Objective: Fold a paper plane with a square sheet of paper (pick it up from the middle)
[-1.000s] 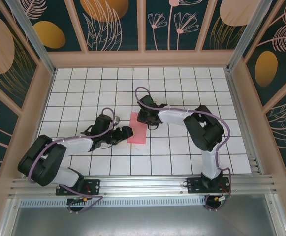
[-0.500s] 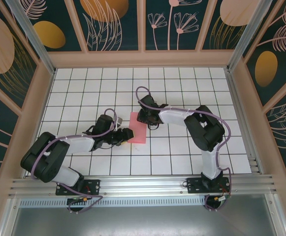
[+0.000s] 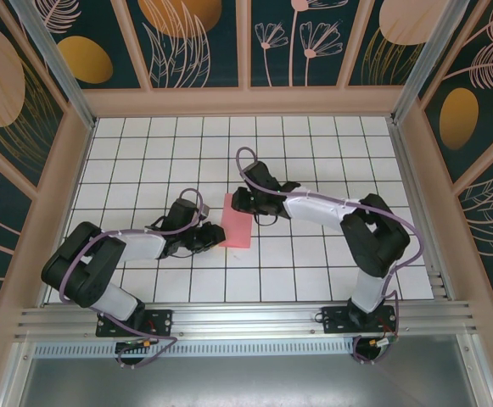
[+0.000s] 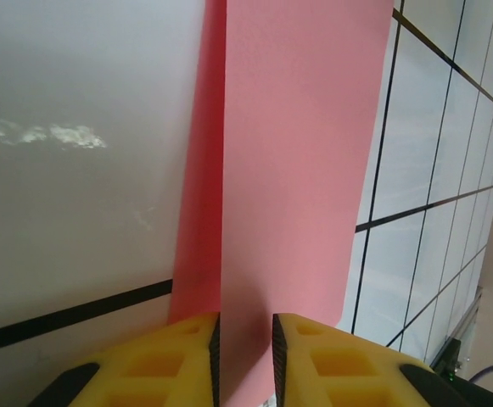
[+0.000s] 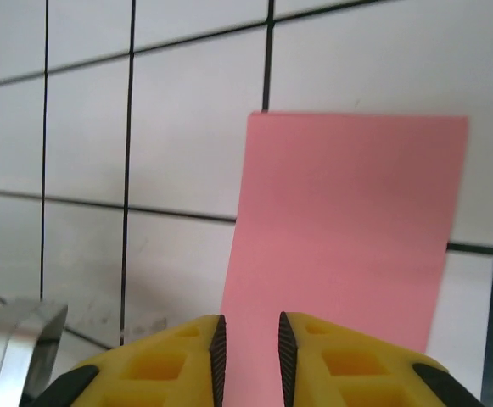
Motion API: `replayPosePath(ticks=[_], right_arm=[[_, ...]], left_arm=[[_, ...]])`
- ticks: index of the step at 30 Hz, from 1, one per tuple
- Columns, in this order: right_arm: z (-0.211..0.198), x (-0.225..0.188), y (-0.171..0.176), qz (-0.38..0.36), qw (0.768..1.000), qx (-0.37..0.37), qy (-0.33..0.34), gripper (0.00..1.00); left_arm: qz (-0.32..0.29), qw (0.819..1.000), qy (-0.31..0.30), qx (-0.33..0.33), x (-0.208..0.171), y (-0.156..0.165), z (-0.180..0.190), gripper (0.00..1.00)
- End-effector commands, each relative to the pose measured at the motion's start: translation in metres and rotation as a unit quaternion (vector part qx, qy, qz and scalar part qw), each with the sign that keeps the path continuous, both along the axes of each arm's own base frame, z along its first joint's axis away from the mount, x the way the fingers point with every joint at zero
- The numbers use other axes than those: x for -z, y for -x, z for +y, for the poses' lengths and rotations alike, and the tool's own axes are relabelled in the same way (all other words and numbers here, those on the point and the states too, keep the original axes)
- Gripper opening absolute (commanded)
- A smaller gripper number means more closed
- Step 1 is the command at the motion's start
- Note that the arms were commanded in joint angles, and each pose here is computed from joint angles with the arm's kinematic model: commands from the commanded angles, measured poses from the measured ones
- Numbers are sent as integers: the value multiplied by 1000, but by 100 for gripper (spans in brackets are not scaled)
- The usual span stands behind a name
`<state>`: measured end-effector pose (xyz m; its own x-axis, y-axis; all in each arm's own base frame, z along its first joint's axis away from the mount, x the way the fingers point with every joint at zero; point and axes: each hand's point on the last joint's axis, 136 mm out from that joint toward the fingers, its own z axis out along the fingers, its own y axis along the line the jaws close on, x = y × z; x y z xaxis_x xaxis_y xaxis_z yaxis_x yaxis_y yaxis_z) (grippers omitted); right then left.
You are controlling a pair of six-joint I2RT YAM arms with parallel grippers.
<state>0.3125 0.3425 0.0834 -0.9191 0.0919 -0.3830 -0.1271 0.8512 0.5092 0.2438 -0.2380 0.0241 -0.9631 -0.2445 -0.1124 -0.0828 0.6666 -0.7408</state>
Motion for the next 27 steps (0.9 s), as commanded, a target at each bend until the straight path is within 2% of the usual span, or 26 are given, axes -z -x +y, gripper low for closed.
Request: replayPosePath(ticks=[1,6,16,22,27], right_arm=[[-4,25,30,40,999,-21,20,23],[-5,43,50,63,997,-30,34,17],[-19,78,64,95,993,-19,69,12],[-17,88,67,105,992,-23,70,12],[-13,79,65,98,993,-30,53,12]], left_arm=[[-9,1000,-15,0,0,-6,0,23],[-12,1000,-13,0,-1,-8,-1,21],[-17,1000,2,7,-8,-9,-6,20],[-26,998,46,25,-24,-7,-18,24],[-37,995,90,37,-41,-5,-27,28]])
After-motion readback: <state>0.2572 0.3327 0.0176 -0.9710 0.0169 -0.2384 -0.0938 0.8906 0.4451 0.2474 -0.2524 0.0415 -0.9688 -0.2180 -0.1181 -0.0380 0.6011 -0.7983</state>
